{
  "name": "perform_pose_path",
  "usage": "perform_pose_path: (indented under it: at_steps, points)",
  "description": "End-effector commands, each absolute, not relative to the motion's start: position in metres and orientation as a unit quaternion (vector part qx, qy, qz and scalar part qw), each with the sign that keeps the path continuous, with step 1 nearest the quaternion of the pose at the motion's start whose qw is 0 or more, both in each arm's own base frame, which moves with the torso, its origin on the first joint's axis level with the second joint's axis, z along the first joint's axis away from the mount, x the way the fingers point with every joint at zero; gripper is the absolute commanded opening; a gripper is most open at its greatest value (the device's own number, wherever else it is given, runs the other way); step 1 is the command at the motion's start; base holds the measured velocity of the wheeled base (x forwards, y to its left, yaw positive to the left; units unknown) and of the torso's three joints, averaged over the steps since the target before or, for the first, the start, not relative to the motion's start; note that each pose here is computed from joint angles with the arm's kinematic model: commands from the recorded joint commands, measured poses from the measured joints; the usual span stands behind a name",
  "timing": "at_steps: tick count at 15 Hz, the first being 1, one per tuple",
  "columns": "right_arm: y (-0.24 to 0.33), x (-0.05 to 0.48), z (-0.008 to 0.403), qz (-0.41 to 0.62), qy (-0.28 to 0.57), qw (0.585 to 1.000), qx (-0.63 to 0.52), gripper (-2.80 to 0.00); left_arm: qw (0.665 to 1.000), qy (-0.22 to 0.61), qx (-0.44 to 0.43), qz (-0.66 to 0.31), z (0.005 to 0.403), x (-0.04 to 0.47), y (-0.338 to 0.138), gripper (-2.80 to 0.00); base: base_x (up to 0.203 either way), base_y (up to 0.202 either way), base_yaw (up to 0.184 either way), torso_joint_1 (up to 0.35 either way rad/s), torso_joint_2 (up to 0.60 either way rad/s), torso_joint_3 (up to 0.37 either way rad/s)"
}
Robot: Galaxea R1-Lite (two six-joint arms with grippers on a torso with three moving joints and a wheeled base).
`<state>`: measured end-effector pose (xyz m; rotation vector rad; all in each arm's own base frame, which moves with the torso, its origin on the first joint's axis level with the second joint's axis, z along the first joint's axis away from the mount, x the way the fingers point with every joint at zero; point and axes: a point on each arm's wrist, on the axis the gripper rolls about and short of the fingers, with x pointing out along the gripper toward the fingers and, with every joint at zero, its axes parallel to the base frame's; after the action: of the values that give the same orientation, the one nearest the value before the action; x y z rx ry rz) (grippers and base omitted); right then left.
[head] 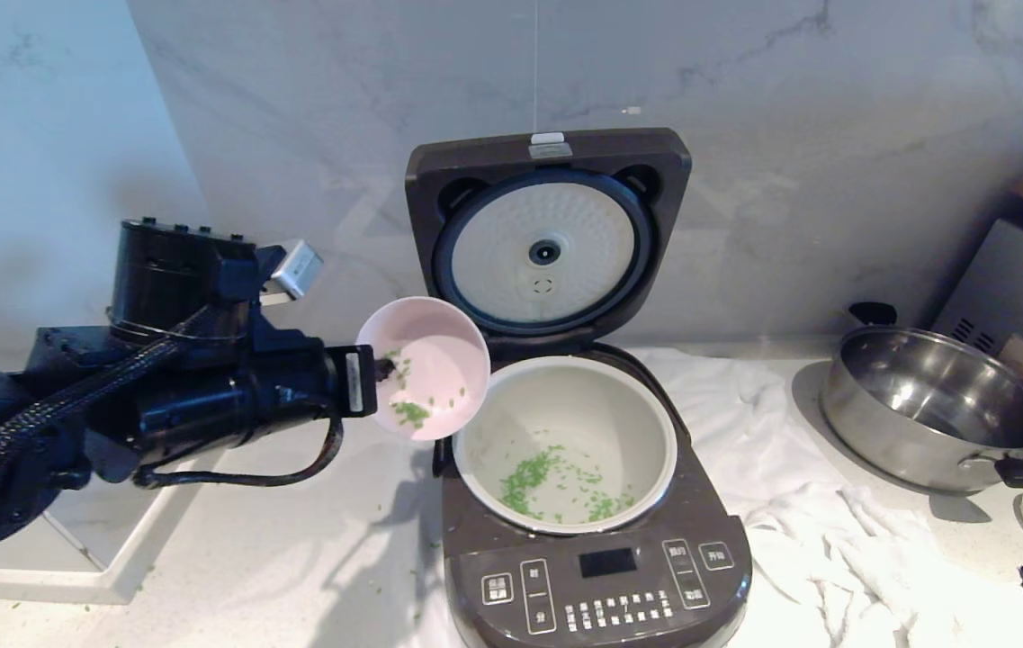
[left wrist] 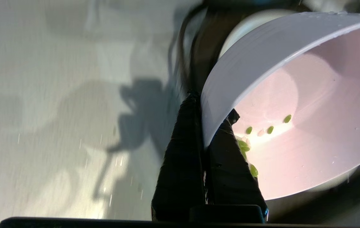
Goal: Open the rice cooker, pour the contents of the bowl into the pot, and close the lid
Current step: Place the bowl on the table
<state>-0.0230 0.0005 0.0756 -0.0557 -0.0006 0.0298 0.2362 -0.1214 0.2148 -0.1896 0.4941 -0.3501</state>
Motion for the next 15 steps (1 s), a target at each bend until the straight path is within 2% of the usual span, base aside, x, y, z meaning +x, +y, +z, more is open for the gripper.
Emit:
perform_pose_path:
  at_steps: [1, 4, 8, 10, 14, 15]
  points:
    - [0.001, -0.023, 0.076, 0.015, 0.000, 0.999, -0.028, -2.80, 0.938, 0.284, -0.100, -0.171, 0.222, 0.217, -0.099, -2.80, 0.000, 0.000, 0.000, 0.000, 0.00, 0.000]
    - [0.001, -0.023, 0.076, 0.016, 0.000, 0.999, -0.028, -2.80, 0.914, 0.372, -0.099, -0.126, 0.212, 0.202, -0.073, -2.80, 0.000, 0.000, 0.000, 0.000, 0.00, 0.000]
    - [0.001, -0.023, 0.076, 0.015, 0.000, 0.999, -0.028, -2.80, 0.901, 0.415, -0.105, -0.072, 0.193, 0.178, -0.044, -2.80, 0.000, 0.000, 0.000, 0.000, 0.00, 0.000]
    - [0.001, -0.023, 0.076, 0.015, 0.000, 0.999, -0.028, -2.80, 0.878, 0.468, -0.091, -0.044, 0.180, 0.164, -0.033, -2.80, 0.000, 0.000, 0.000, 0.000, 0.00, 0.000]
    - [0.001, -0.023, 0.076, 0.015, 0.000, 0.999, -0.028, -2.80, 0.851, 0.512, -0.117, 0.015, 0.162, 0.159, -0.013, -2.80, 0.000, 0.000, 0.000, 0.000, 0.00, 0.000]
    - [0.001, -0.023, 0.076, 0.015, 0.000, 0.999, -0.028, -2.80, 0.835, 0.535, -0.124, 0.033, 0.152, 0.157, -0.008, -2.80, 0.000, 0.000, 0.000, 0.000, 0.00, 0.000]
